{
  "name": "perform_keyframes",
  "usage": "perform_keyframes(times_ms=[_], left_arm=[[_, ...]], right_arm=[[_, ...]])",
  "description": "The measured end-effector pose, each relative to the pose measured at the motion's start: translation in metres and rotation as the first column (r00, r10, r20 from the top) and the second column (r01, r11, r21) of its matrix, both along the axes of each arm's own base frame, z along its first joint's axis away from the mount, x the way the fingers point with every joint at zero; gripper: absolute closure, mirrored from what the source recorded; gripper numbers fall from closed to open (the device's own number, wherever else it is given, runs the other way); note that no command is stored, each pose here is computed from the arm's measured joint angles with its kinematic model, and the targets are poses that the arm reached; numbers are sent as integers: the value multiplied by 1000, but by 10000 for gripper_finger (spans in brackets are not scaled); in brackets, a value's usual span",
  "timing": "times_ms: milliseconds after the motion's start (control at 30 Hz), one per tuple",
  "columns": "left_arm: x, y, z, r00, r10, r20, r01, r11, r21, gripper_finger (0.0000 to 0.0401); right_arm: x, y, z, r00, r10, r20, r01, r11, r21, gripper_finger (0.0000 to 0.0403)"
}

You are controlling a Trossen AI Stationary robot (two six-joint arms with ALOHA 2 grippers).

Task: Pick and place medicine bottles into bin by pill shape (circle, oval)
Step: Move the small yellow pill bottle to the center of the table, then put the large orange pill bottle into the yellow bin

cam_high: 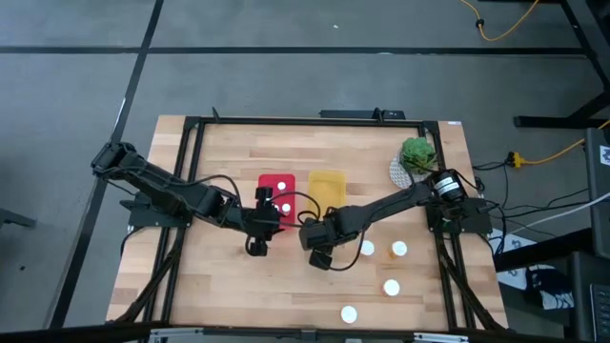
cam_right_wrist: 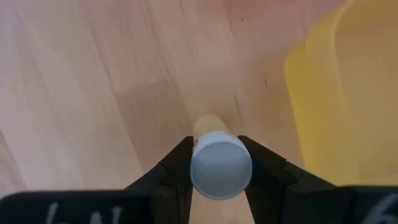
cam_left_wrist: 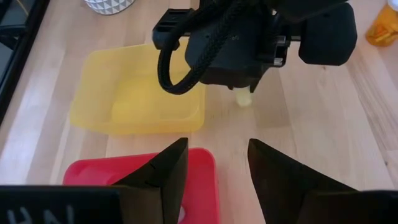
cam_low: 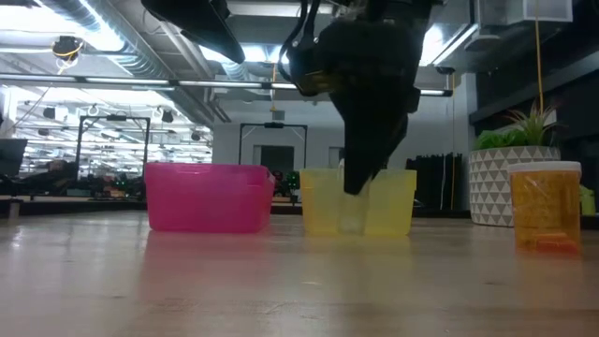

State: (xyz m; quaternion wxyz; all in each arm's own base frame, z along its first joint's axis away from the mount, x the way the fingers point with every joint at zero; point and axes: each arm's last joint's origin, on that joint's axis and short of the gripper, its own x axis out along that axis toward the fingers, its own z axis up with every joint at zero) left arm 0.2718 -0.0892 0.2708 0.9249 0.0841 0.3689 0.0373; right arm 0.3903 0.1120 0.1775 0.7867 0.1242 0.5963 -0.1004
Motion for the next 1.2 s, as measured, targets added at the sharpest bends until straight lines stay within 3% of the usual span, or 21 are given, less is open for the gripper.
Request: perform_keyframes(times_ms=[400, 733, 933, 1200], left_arm=[[0, 0, 0, 1000, 1, 1, -1, 1000, -1, 241], [0, 0, 0, 1000, 2, 1, -2, 1000, -2, 241], [0, 0, 0, 1000, 18, 4, -18, 1000, -20, 241], [0, 0, 0, 1000, 19, 4, -19, 1000, -21, 241]], right_arm=[[1, 0, 0, 1000, 1, 7, -1, 1000, 1, 238], [9, 1, 18, 999, -4, 54, 4, 1000, 10, 231], [2, 4, 57, 1000, -22, -9, 20, 985, -171, 231], [-44, 34, 92, 967, -107, -232, 25, 944, -330, 231]])
